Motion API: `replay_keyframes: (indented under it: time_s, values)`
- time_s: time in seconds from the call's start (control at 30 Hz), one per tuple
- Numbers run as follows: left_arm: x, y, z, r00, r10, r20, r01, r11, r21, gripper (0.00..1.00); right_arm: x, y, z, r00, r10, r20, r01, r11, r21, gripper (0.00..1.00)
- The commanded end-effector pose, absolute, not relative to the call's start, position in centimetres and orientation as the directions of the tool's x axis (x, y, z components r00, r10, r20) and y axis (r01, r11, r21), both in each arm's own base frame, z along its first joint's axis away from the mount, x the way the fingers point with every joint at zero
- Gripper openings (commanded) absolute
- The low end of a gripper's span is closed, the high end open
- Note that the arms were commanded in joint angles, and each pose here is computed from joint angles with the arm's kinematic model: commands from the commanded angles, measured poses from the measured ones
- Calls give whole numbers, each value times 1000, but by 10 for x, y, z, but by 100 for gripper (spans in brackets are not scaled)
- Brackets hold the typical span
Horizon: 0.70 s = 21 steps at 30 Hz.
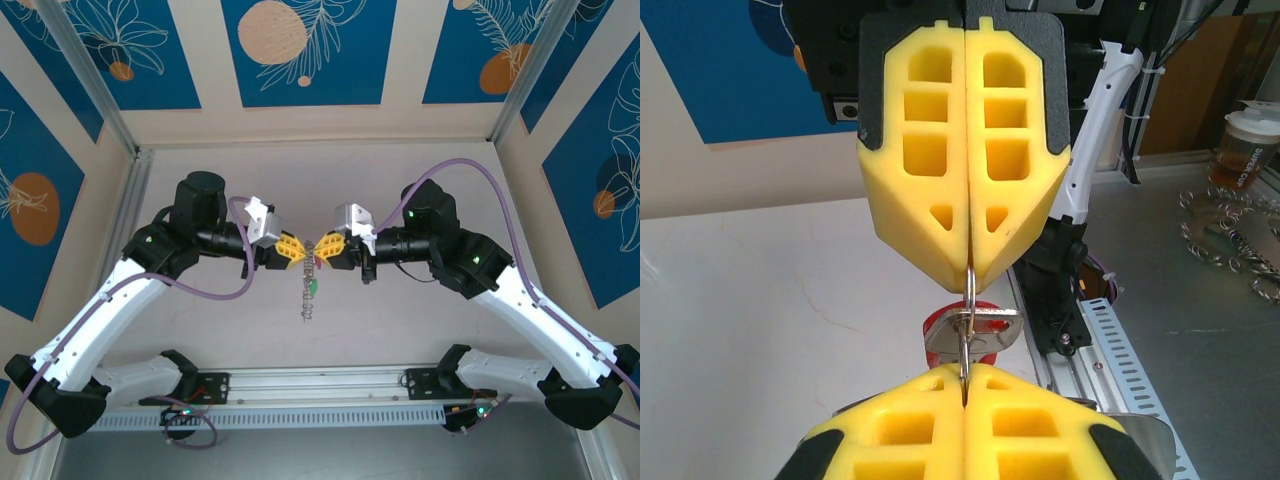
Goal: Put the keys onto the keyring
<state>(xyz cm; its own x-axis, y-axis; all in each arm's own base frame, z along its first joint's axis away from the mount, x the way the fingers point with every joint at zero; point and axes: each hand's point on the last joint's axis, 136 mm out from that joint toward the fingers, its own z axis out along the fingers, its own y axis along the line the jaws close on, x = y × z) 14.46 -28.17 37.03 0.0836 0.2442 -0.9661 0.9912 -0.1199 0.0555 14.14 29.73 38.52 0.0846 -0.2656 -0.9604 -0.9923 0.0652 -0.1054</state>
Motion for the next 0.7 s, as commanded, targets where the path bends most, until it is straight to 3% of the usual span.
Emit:
replay_keyframes:
  time_s: [0.0, 0.67]
  values:
    - [135, -280, 384, 128, 198, -972, 984, -147, 99, 0, 139, 299, 385, 78, -264, -961, -995, 45, -93, 0]
    - [133, -283, 392, 107, 183, -977, 981, -182, 73, 0, 127, 297, 379, 159, -320, -934, -984, 30, -178, 0]
